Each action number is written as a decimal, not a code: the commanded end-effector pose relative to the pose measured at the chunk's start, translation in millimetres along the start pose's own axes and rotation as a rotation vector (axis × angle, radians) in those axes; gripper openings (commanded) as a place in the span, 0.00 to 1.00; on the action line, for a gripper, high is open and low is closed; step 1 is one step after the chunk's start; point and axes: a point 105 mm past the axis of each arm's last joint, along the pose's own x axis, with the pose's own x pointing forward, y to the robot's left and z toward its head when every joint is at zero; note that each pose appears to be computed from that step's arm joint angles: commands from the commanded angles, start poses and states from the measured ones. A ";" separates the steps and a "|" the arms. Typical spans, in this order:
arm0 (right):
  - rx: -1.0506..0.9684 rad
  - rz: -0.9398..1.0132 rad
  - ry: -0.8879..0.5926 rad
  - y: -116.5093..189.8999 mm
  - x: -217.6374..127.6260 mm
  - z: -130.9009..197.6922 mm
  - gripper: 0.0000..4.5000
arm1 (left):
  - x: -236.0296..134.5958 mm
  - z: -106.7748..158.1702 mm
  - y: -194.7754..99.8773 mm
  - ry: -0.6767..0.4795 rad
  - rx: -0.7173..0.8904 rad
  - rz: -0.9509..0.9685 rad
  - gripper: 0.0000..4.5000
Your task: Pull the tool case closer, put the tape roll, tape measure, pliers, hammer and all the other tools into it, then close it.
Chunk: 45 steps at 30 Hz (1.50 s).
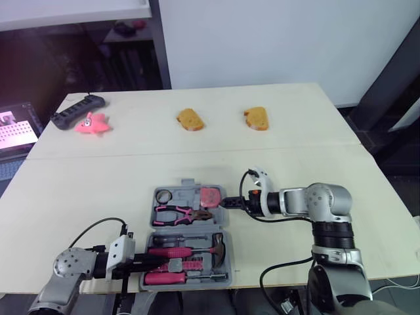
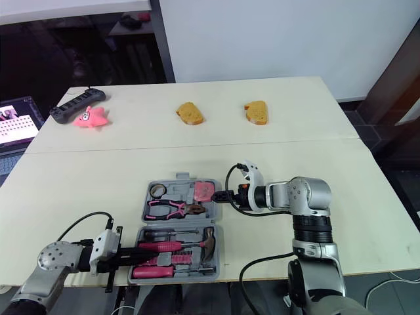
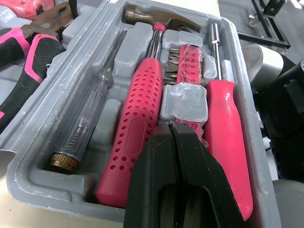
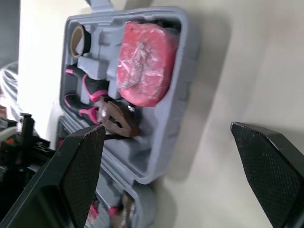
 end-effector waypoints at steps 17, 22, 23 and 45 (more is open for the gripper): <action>0.119 0.208 -0.111 24.1 32.2 26.7 0.99 | -7.3 -26.8 -10.9 0.119 -0.088 -0.039 0.00; 0.077 0.283 -0.145 33.8 23.4 30.0 0.99 | -8.1 -26.9 -8.6 0.123 -0.085 -0.041 0.00; 0.060 0.302 -0.155 36.8 20.3 31.1 0.99 | -8.1 -26.9 -8.3 0.123 -0.084 -0.042 0.00; -0.188 0.389 -0.110 60.1 1.3 17.5 0.99 | -32.3 13.8 15.2 -0.005 -0.114 0.113 0.00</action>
